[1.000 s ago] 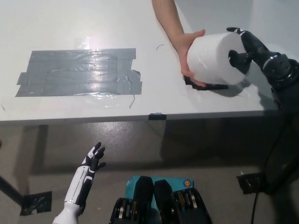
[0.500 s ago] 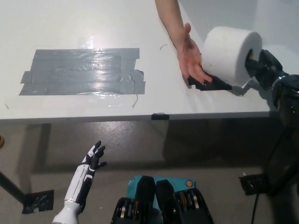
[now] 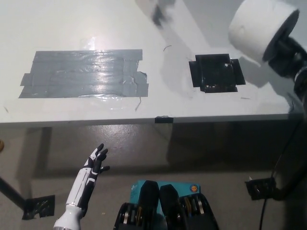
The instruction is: A person hands over a roll of toilet paper to the robot , and the robot inserts its right thumb into the hole in the centre to grab the roll, and then places it on the balck area on the desk.
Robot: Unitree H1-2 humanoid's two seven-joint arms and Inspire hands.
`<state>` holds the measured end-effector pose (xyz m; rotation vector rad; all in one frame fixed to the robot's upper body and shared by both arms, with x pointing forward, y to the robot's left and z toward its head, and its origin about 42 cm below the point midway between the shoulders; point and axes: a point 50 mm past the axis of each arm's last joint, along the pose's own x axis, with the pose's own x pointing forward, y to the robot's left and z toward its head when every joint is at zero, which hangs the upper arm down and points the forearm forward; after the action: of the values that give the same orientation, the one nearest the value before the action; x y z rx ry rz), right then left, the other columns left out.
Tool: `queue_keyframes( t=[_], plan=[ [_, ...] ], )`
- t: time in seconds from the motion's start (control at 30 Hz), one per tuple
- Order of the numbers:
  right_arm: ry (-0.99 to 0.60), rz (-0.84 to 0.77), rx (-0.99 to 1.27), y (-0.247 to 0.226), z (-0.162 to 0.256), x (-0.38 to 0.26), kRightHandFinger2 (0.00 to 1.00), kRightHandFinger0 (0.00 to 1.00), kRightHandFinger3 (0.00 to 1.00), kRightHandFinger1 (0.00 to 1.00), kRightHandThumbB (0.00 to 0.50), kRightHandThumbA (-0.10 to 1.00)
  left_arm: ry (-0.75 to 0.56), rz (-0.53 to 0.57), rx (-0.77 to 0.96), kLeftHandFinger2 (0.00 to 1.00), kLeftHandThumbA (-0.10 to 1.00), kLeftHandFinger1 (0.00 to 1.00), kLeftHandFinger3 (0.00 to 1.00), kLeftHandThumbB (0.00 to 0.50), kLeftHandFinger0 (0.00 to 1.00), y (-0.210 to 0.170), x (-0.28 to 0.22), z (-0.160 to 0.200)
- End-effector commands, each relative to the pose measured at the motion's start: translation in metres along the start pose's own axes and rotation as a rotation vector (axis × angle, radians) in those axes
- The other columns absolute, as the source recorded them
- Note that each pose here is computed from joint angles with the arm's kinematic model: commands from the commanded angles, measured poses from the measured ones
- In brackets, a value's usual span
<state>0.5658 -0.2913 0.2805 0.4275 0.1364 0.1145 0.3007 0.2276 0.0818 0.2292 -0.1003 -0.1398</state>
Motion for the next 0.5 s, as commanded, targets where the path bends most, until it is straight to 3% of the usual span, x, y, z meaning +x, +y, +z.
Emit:
queue_keyframes(
  t=[0.0,0.07,0.13,0.17,0.43,0.47],
  plan=[
    [-0.064,0.128,-0.133,0.036,0.063,0.003,0.84,0.00,1.00,0.41,0.086,-0.10,-0.017,-0.003,0.018,1.00,1.00,1.00,1.00,0.124,0.87,0.004,0.005,0.005],
    [-0.053,0.120,-0.224,0.040,0.066,0.004,0.89,0.00,1.00,0.49,0.076,-0.10,-0.016,-0.006,0.018,1.00,1.00,1.00,1.00,0.118,0.88,0.004,0.005,0.005],
    [-0.043,0.123,-0.287,0.041,0.069,0.005,0.91,0.00,1.00,0.50,0.065,-0.10,-0.019,-0.007,0.017,1.00,1.00,1.00,1.00,0.118,0.88,0.002,0.005,0.005],
    [-0.040,0.113,-0.367,0.042,0.070,0.005,0.92,0.01,1.00,0.52,0.084,-0.10,-0.023,-0.007,0.020,1.00,1.00,1.00,1.00,0.124,0.88,0.002,0.006,0.005],
    [-0.001,0.096,-0.763,0.055,0.075,0.012,0.94,0.02,1.00,0.52,0.087,-0.10,-0.028,-0.007,0.032,1.00,1.00,1.00,1.00,0.118,0.86,0.003,0.007,0.007],
    [-0.002,0.074,-0.895,0.056,0.073,0.013,0.97,0.17,1.00,0.60,0.123,-0.10,-0.026,-0.009,0.029,1.00,1.00,1.00,1.00,0.122,0.86,0.003,0.007,0.007]
  ],
)
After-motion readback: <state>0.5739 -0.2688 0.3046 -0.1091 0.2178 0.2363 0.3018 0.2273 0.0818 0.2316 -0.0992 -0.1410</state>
